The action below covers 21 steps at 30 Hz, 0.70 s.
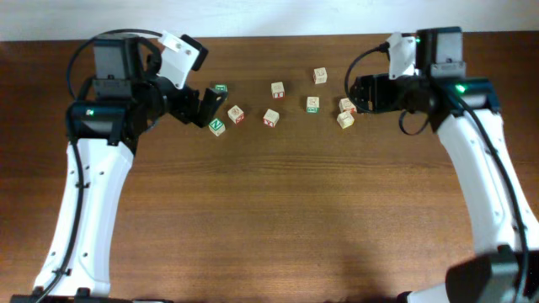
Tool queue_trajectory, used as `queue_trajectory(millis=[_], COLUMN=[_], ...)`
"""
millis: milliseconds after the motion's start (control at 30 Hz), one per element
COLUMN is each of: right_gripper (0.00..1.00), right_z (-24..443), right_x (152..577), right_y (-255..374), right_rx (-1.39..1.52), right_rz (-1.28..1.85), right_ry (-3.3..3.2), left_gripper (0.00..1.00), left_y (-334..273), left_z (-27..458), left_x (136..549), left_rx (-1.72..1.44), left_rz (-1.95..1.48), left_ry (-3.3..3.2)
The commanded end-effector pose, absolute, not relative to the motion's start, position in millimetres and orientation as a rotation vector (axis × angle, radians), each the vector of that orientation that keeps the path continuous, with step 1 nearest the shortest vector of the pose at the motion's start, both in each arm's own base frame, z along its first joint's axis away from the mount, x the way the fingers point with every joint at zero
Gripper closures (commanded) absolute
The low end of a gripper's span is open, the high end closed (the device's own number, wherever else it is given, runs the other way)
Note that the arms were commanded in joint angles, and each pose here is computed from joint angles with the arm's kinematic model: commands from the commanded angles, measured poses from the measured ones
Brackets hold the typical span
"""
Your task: Rotate 4 blocks
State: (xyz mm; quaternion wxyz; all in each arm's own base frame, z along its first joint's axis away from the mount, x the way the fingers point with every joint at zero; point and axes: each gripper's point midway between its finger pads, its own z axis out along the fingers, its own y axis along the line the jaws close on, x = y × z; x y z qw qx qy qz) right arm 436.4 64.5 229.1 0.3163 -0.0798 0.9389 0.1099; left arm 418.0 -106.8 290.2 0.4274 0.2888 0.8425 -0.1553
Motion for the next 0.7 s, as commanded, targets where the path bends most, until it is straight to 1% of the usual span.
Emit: queue_trajectory(millis=[0,67,133,167,333,567,667], right_gripper=[0.02,0.02,0.09,0.12,0.2,0.25,0.31], right_z=[212,192,174,164,119,68,51], right_x=[452,460,466,470,484,496,499], right_y=[69,69,70,70,71,75,80], right_rx=[-0.236,-0.233,-0.231,-0.23,-0.226,-0.232,-0.245], right_rz=[0.301,0.301,0.304,0.307,0.307,0.311,0.311], right_ry=[2.492,2.525,2.554,2.566,2.624,2.679,2.693], left_gripper=[0.01,0.01,0.01,0.01,0.01,0.01,0.01], left_y=[-112,-112,-112,-112,-112,-112,-112], left_z=[292,292,292,292,292,292,292], left_x=[421,421,421,421,421,421,421], left_rx=[0.745,0.745,0.745,0.745,0.745,0.745,0.745], left_rz=[-0.41,-0.41,-0.41,-0.41,-0.41,-0.41,-0.41], left_ry=[2.093,2.093,2.093,2.093,2.093,2.093,2.093])
